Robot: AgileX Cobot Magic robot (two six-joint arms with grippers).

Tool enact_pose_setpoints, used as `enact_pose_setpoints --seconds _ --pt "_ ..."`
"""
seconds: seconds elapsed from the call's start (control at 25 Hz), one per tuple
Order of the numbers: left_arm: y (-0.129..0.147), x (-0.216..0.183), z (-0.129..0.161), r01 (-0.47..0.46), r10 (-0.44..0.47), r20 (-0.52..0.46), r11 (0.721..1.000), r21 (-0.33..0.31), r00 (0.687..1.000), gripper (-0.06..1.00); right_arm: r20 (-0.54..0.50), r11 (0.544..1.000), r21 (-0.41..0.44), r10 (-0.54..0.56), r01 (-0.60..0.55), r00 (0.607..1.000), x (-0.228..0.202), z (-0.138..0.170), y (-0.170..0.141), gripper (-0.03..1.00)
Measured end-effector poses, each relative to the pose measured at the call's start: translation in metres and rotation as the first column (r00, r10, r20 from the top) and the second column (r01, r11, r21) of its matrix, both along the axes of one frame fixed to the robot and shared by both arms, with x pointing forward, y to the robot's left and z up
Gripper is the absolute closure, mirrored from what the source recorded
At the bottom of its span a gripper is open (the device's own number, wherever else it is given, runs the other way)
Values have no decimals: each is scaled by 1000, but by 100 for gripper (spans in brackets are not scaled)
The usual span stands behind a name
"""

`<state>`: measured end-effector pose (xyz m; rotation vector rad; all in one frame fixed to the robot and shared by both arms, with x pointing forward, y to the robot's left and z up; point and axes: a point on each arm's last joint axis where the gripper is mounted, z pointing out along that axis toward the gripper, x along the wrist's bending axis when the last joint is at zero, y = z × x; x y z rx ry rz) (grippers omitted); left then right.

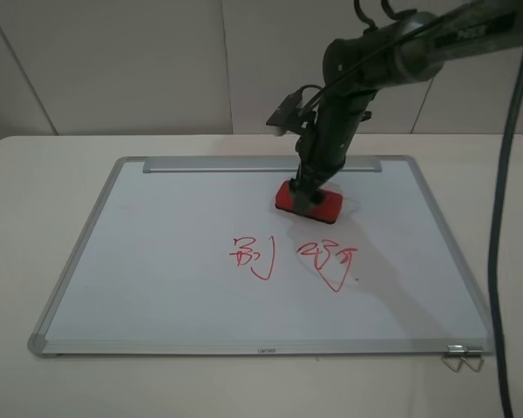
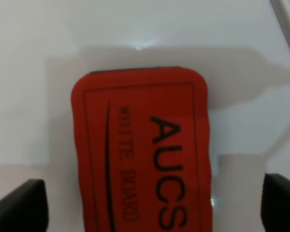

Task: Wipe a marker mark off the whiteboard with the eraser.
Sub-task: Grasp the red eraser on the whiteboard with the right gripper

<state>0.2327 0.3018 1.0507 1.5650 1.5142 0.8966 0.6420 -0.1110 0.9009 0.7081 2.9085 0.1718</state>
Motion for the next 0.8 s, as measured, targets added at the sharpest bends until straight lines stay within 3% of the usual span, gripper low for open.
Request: enact_pose_setpoints --seconds 0.6,0.8 --pt "0 0 0 0 0 0 1000 0 1000 17 -26 1000 -12 9 -10 1000 -2 -13 4 19" --pt "0 0 0 0 0 0 1000 0 1000 17 -26 1000 -12 9 -10 1000 -2 -13 4 27"
